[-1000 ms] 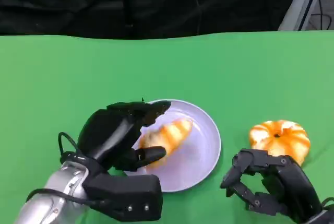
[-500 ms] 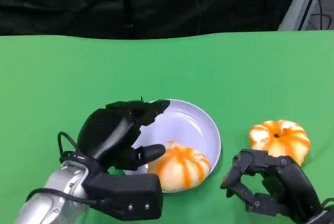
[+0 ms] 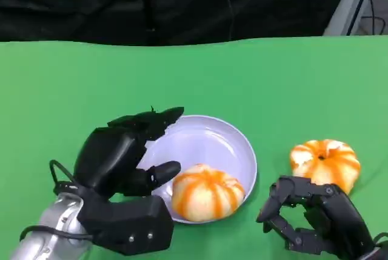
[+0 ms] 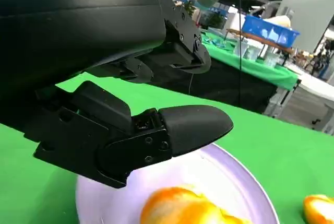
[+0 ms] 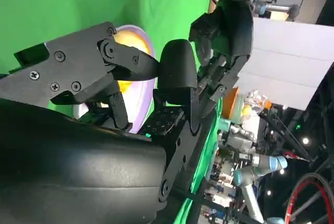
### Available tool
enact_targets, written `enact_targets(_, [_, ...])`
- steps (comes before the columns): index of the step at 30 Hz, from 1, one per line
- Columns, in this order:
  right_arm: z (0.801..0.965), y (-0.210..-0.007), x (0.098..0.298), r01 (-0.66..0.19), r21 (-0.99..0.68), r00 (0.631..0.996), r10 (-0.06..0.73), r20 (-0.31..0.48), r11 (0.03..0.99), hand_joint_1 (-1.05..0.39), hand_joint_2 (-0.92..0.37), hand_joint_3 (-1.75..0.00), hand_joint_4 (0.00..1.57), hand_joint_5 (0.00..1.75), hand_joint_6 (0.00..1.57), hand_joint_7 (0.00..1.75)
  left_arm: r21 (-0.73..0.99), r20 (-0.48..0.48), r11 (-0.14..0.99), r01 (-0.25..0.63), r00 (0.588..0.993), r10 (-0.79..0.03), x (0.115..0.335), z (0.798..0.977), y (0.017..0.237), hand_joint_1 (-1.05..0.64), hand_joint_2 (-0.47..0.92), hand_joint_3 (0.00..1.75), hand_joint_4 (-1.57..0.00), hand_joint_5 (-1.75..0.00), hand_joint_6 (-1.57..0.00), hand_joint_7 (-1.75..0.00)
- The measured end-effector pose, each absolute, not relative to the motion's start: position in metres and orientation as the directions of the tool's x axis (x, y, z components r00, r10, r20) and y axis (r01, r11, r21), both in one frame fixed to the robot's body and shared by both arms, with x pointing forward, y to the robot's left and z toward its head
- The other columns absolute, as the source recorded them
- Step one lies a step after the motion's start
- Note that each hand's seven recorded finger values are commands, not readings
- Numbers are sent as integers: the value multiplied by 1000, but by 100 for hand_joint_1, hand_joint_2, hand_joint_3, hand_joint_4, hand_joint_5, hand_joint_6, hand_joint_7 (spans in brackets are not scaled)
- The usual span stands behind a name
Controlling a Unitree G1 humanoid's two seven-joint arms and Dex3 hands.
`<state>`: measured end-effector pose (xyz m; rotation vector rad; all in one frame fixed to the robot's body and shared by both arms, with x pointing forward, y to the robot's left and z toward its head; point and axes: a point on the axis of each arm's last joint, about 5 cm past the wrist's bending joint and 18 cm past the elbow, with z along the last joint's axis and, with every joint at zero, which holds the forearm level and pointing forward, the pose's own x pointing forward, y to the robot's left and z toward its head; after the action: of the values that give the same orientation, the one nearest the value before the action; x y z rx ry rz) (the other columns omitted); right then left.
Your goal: Grasp the bread from the table and place it into the plate.
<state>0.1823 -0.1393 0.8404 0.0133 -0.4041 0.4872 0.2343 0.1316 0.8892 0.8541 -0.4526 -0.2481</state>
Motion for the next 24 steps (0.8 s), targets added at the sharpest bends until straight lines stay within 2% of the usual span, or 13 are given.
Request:
enact_targets(4, [840,-140,182,-457,-83,807,452,380,886,-9,-71,-76,73,158,80,121,719,334,695,16,869,-365,228,892,135,-85,92,84,-51,-2,-46,0])
enact_targets(10, [840,-140,182,-457,-83,807,452,380,885,-9,-72,-76,73,158,79,121,711,341,703,8,871,-355,228,892,137,-85,92,84,-51,-2,-46,0])
enact_targets(12, [841,-139,182,-460,-84,805,454,382,884,-9,-72,-76,72,157,79,121,695,349,719,3,872,-342,226,892,138,-84,92,83,-59,-5,-52,-3])
enact_targets(16, [840,-140,181,-460,-82,806,454,379,884,-9,-73,-75,72,157,79,121,582,437,813,-27,853,-285,211,895,141,-83,92,82,-62,-5,-54,-3])
enact_targets(24, [840,-139,181,-463,-83,804,458,380,882,-9,-73,-74,72,157,79,121,544,444,838,-34,859,-254,208,895,143,-80,92,81,-63,-4,-56,-3])
